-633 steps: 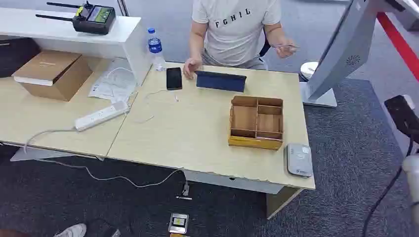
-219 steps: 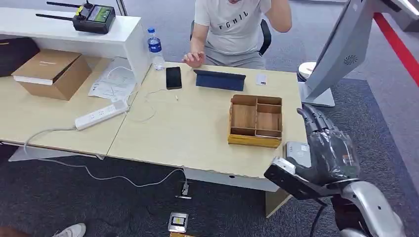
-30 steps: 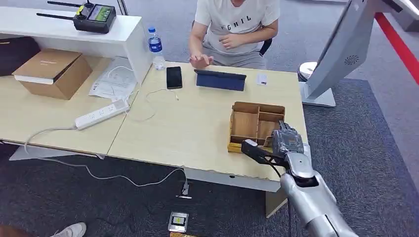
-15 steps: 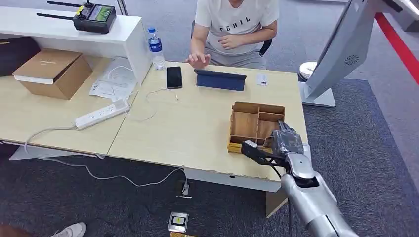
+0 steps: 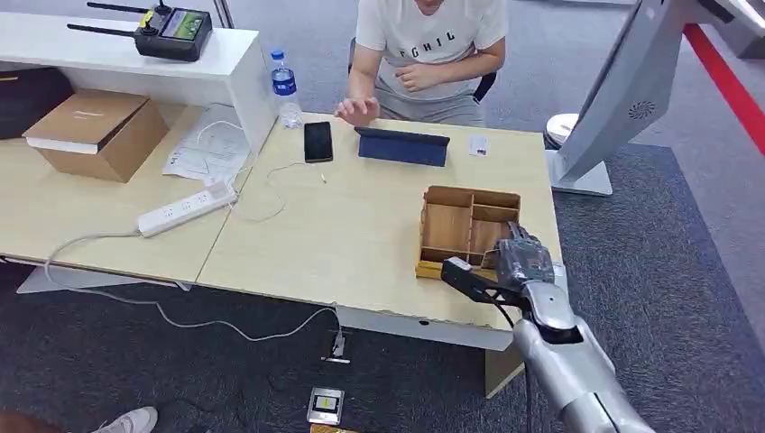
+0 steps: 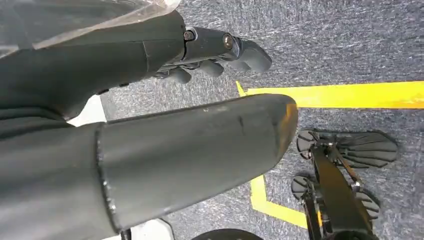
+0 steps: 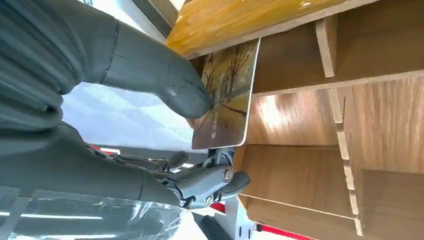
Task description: Pass the card to the sensor for recognition and then transmit it.
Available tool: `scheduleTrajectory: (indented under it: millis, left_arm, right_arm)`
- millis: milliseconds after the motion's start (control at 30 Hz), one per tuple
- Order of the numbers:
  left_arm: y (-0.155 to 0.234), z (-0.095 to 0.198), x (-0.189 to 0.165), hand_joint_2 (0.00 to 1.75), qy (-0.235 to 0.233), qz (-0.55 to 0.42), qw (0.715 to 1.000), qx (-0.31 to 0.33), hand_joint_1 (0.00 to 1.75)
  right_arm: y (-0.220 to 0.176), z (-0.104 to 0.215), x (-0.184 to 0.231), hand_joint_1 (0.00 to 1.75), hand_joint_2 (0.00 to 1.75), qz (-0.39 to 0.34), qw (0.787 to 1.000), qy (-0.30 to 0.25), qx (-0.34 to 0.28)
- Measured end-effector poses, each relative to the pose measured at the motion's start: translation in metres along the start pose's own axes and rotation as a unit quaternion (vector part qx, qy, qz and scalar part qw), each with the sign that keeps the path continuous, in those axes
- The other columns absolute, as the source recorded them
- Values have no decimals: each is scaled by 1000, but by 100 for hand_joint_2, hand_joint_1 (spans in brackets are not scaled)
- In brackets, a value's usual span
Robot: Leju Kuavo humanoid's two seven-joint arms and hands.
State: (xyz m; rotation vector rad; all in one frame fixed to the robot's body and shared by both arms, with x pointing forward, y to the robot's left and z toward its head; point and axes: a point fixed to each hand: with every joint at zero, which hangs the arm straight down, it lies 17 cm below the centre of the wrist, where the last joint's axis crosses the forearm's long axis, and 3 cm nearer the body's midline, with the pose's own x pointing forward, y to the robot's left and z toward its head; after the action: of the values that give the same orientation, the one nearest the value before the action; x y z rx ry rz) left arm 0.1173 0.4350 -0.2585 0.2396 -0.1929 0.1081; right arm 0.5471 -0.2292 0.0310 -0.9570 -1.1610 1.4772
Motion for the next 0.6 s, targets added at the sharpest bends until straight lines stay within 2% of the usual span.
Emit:
scheduleTrajectory:
  millis: [367,600]
  left_arm:
    - [0,0,2,0,-8,-1,1000,0,0]
    - [-1,0,3,0,-8,0,1000,-1,0]
  right_arm:
    - [-23,-4,-5,175,175,-7,999,-4,-44]
    - [-75,-16,-8,175,175,-2,994,-12,-106]
